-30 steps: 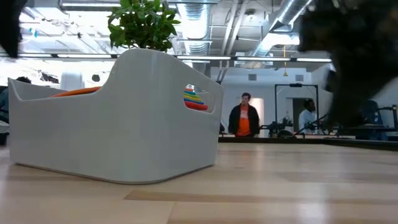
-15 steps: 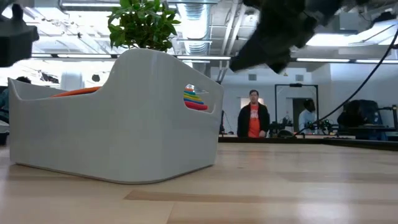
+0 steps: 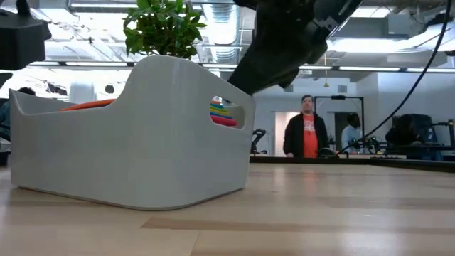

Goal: Nest measuring cups in basket
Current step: Adjust the gray bin

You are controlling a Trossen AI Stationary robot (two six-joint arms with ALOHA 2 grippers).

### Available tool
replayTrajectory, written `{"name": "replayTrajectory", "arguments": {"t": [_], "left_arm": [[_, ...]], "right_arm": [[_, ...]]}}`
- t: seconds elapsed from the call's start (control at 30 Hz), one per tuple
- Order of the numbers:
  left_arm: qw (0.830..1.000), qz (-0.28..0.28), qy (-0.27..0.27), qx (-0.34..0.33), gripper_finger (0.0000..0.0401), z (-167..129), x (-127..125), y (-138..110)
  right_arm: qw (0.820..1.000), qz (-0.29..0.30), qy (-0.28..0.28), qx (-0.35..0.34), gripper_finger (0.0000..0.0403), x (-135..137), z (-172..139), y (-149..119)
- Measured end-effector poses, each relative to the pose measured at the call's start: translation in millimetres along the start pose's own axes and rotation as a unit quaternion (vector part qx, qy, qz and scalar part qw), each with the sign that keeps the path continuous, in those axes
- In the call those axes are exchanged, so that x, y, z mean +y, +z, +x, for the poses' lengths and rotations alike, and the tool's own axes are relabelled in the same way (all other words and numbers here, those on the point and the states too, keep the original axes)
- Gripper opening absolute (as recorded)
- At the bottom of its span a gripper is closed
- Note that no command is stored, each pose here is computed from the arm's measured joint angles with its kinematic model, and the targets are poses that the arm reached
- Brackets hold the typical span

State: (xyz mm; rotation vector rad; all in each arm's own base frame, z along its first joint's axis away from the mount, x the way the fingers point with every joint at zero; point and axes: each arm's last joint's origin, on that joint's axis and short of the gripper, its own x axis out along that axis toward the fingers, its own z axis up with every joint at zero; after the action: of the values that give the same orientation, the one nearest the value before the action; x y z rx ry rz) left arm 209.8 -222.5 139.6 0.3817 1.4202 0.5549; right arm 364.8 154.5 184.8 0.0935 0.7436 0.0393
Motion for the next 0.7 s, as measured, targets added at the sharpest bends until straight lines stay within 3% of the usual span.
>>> {"name": "replayTrajectory", "arguments": {"t": [0.2, 0.7], "left_arm": [[1.000, -0.013, -0.005, -0.025, 0.0000, 2, -1, 7], [0.990, -0.040, -0.087, -0.101, 0.0000, 6, -12, 37]], "right_arm": [[0.999, -0.014, -0.016, 0.048, 0.0006, 7, 11, 3], [0.993, -0.041, -0.047, 0.099, 0.0005, 5, 2, 1]]}}
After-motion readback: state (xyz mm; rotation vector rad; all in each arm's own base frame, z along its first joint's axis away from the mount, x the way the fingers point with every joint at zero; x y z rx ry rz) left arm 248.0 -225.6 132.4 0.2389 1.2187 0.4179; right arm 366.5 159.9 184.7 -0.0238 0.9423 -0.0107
